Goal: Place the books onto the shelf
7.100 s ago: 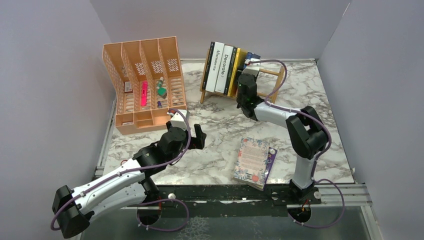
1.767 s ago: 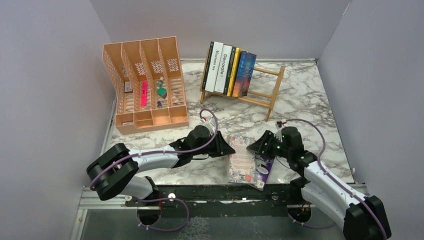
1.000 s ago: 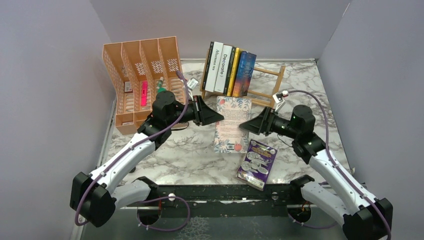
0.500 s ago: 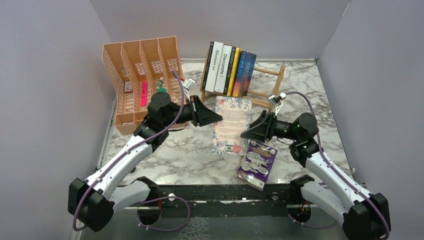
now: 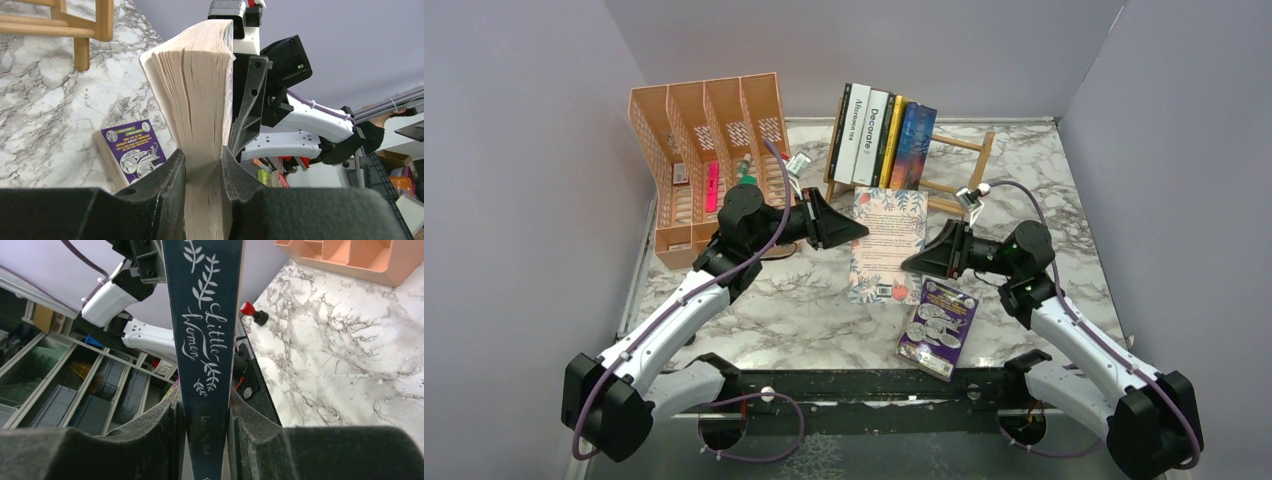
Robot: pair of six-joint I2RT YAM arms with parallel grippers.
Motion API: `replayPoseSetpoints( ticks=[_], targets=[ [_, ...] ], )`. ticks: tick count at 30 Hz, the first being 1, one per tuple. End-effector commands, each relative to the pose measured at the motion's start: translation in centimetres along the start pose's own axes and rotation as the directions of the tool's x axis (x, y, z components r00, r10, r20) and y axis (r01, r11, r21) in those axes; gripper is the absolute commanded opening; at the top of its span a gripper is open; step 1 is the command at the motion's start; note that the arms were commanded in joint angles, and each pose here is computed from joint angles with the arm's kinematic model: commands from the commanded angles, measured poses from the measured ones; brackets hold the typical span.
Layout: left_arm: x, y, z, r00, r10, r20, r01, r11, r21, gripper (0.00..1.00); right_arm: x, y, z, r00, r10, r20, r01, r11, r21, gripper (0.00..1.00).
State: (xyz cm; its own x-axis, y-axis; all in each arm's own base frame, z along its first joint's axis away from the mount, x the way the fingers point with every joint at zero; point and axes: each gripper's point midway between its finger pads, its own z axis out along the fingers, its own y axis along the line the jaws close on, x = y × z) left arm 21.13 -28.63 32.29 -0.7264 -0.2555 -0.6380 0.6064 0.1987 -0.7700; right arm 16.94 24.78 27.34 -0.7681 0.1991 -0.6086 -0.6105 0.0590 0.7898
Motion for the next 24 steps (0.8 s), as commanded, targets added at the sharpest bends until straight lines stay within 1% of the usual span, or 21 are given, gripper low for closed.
replayPoseSetpoints(
  ticks=[1,2,3,4,5,6,8,9,11,14,16,19,21,24],
  targets=[
    [-0.3,-0.9,0.0,0.999,0.040,0.003,-0.040,0.998,0.057,0.00,-1.7,1.3,0.6,0.996,-0.083,0.031,0.084,0.996,-0.039,0.37],
    [-0.2,-0.8,0.0,0.999,0.038,0.000,-0.038,0.998,0.055,0.00,-1.8,1.1,0.7,0.996,-0.082,0.033,0.083,0.996,-0.038,0.37],
    [-0.1,-0.8,0.0,0.999,0.043,-0.002,-0.042,0.998,0.054,0.03,-1.9,1.0,0.8,0.996,-0.079,0.031,0.080,0.996,-0.036,0.37],
    [-0.1,-0.7,0.0,0.999,0.046,-0.004,-0.046,0.998,0.050,0.10,-1.9,0.9,0.8,0.996,-0.081,0.030,0.082,0.996,-0.036,0.35],
    [0.0,-0.6,0.0,0.998,0.055,-0.009,-0.055,0.997,0.045,0.19,-2.0,0.9,0.9,0.995,-0.091,0.030,0.092,0.995,-0.035,0.31],
    [-0.1,-0.5,-0.1,0.998,0.067,-0.008,-0.066,0.997,0.037,0.31,-2.1,0.8,0.9,0.995,-0.098,0.032,0.099,0.995,-0.028,0.24],
    [-0.3,0.3,-0.3,0.996,0.089,0.004,-0.089,0.996,-0.022,0.46,-2.6,0.2,1.1,0.993,-0.113,0.037,0.113,0.994,0.011,0.05],
    [-0.5,0.9,-0.5,0.995,0.100,0.015,-0.099,0.993,-0.066,0.53,-3.1,-0.3,1.2,0.991,-0.123,0.047,0.121,0.991,0.052,0.01],
    [-0.5,2.5,-1.1,0.994,0.109,0.018,-0.104,0.980,-0.167,0.64,-4.4,-1.3,1.1,0.985,-0.157,0.070,0.145,0.978,0.151,0.00],
    [-0.8,4.8,-2.3,0.990,0.139,0.027,-0.124,0.940,-0.318,0.76,-7.3,-1.8,0.6,0.960,-0.246,0.133,0.199,0.936,0.292,0.01],
    [-1.2,6.2,-3.7,0.985,0.169,0.025,-0.141,0.889,-0.435,0.81,-9.3,-2.3,-0.1,0.937,-0.304,0.170,0.217,0.891,0.398,0.00],
    [-2.2,7.4,-6.2,0.971,0.238,0.024,-0.182,0.801,-0.570,0.85,-12.4,-3.2,-1.5,0.900,-0.390,0.197,0.225,0.801,0.555,0.01],
    [-2.8,7.6,-7.5,0.959,0.283,0.023,-0.208,0.755,-0.622,0.86,-14.4,-4.0,-2.5,0.872,-0.447,0.198,0.225,0.727,0.649,0.00],
    [-2.9,7.6,-8.7,0.947,0.321,0.017,-0.234,0.723,-0.650,0.88,-17.4,-5.1,-4.2,0.834,-0.516,0.196,0.196,0.609,0.768,0.00]
  ],
)
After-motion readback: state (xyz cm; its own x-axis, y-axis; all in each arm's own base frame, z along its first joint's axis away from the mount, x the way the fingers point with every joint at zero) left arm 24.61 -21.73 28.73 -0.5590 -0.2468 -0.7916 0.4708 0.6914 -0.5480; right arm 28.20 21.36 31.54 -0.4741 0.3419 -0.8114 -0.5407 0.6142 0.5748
